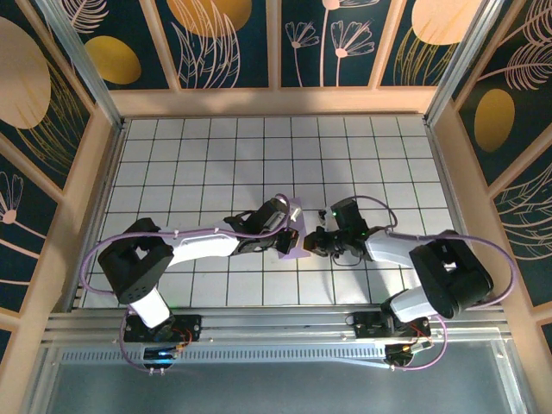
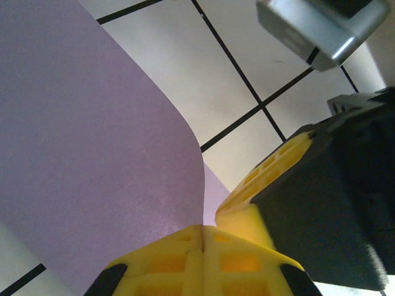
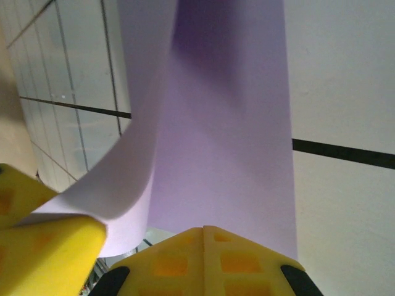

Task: Fold a paper plane with a square sheet of paper (fold left side to right side)
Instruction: Fold the triangle a second time at the center of the table.

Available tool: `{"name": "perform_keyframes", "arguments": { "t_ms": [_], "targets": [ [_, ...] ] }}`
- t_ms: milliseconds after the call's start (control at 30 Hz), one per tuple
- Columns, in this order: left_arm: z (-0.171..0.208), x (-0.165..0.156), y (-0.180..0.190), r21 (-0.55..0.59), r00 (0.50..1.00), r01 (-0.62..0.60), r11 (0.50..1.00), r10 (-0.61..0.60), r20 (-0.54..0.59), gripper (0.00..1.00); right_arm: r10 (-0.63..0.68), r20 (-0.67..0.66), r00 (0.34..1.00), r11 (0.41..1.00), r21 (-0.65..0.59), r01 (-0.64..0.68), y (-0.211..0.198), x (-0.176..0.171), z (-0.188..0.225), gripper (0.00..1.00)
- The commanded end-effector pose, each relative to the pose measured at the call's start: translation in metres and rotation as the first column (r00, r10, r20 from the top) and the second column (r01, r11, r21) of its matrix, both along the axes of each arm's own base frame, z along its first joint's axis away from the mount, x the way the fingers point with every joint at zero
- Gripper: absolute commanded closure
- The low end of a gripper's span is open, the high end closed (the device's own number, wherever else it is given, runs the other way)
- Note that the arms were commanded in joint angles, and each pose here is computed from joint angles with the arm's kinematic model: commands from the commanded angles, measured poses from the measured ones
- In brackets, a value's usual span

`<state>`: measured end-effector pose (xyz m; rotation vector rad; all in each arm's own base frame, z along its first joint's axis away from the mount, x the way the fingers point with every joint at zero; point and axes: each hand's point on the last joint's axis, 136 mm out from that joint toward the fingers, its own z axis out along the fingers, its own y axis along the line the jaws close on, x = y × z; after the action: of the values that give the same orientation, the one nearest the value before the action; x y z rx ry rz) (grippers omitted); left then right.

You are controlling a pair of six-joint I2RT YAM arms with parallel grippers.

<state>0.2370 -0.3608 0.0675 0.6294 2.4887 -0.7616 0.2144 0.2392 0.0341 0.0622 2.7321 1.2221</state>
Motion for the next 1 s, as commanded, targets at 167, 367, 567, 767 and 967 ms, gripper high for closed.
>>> {"name": "perform_keyframes", "arguments": {
  "t_ms": [167,367,567,767,967],
  "targets": [
    [-0.006,0.003,0.004,0.005,0.999,-0.024,1.0,0.024,-0.024,1.0,-0.003,-0.006,1.0,0.997,-0.073,0.002,0.002,0.004,-0.014,1.0],
    [-0.006,0.003,0.006,0.005,0.999,-0.028,1.0,0.028,-0.03,1.0,0.004,-0.043,0.999,0.991,-0.133,-0.01,-0.007,-0.004,-0.027,1.0],
    [-0.011,0.003,0.012,0.018,0.999,-0.032,0.999,0.033,-0.038,1.0,0.006,-0.066,0.998,0.987,-0.16,-0.017,-0.011,-0.008,-0.034,1.0],
    [-0.019,0.007,0.02,0.044,0.998,-0.037,0.998,0.039,-0.049,1.0,0.01,-0.072,0.997,0.985,-0.171,-0.022,-0.012,-0.009,-0.035,1.0],
    [-0.022,0.016,0.028,0.057,0.998,-0.05,0.997,0.052,-0.044,1.0,0.012,-0.072,0.997,0.985,-0.172,-0.025,-0.011,-0.009,-0.035,1.0]
  ]
}}
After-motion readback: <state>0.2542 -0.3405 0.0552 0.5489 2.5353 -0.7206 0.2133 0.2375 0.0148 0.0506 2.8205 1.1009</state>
